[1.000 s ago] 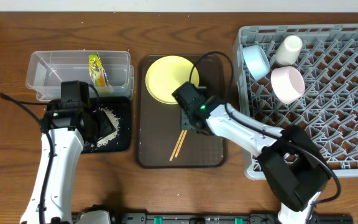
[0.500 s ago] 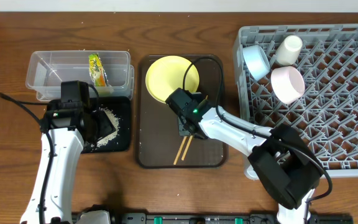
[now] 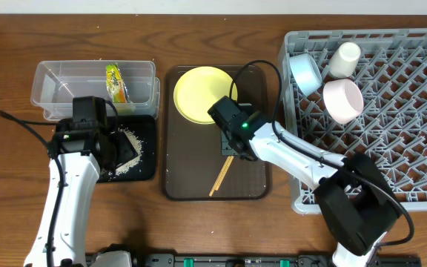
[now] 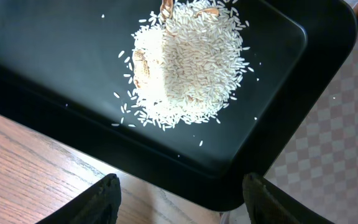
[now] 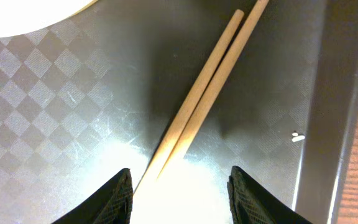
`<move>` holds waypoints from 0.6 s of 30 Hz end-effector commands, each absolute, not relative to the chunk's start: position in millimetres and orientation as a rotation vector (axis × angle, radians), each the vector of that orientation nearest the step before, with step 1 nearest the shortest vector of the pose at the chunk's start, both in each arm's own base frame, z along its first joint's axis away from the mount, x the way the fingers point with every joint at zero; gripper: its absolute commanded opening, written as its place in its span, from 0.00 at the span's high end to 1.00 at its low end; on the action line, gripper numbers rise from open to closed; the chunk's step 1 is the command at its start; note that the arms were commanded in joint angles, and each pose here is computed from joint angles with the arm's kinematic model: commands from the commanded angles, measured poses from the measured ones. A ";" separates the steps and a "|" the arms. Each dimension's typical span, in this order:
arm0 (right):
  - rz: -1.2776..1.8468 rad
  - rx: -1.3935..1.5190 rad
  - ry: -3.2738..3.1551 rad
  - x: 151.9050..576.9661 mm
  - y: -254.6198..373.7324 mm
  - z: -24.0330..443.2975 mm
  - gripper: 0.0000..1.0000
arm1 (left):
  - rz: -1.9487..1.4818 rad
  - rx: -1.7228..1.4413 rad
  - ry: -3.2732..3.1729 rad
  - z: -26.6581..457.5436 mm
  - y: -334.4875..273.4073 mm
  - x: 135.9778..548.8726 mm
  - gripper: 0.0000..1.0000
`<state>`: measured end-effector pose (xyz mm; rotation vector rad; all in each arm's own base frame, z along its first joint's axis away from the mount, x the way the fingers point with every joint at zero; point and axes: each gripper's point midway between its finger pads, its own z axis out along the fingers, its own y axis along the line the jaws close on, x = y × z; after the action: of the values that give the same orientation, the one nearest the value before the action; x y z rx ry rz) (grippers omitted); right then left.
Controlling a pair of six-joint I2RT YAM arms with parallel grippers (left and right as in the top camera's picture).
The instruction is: Sort waste into correct bins and load items into the dishwasher rack
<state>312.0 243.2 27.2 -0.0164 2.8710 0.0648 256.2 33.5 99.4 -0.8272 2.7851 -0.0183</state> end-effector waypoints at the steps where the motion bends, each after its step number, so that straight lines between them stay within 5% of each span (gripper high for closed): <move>1: 0.056 -0.024 2.875 309.5 238.6 31.3 0.52 | -0.004 -0.849 2.775 101.0 36.8 256.8 0.34; 18: -0.004 -0.011 2.928 298.6 230.1 13.6 0.52 | -0.004 -0.849 2.775 101.0 36.8 256.8 0.34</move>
<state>300.0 234.4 20.5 -0.0231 2.9191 0.0209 256.2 33.5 99.4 -0.8272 2.7851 -0.0183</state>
